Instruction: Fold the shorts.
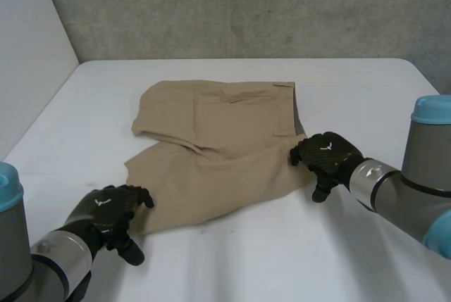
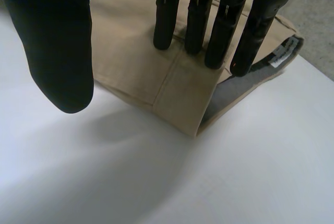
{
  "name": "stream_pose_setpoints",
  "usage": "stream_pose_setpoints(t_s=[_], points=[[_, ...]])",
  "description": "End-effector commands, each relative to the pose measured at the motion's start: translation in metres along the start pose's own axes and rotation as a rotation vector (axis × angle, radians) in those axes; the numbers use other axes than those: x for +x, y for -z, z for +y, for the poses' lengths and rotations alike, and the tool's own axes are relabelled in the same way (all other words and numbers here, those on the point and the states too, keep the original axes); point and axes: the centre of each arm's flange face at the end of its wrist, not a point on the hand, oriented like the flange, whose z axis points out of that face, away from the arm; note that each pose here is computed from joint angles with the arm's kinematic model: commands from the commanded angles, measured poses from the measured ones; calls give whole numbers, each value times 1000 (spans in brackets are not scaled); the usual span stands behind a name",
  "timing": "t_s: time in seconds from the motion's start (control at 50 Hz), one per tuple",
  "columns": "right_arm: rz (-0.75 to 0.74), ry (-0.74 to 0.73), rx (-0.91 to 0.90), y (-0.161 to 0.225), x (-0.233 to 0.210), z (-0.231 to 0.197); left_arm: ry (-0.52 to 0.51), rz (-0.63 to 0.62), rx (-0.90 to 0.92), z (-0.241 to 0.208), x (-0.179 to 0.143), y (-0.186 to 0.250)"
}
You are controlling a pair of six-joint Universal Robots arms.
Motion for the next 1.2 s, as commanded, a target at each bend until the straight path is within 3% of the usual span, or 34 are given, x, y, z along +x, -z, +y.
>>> stream_pose_setpoints(t_s=[0.02, 0.72, 0.94, 1.04, 1.2], points=[[4, 10, 6, -24, 3, 5, 0, -6, -33, 6, -1, -16], [47, 35, 49, -71, 18, 6, -2, -79, 114, -22, -7, -82], [53, 31, 57, -31, 12, -23, 18, -103, 380, -85, -13, -116], [62, -22, 58, 2, 15, -43, 30, -160, 273, -89, -36, -134], [34, -92, 48, 8, 8, -45, 29, -145, 181, -74, -36, -148]])
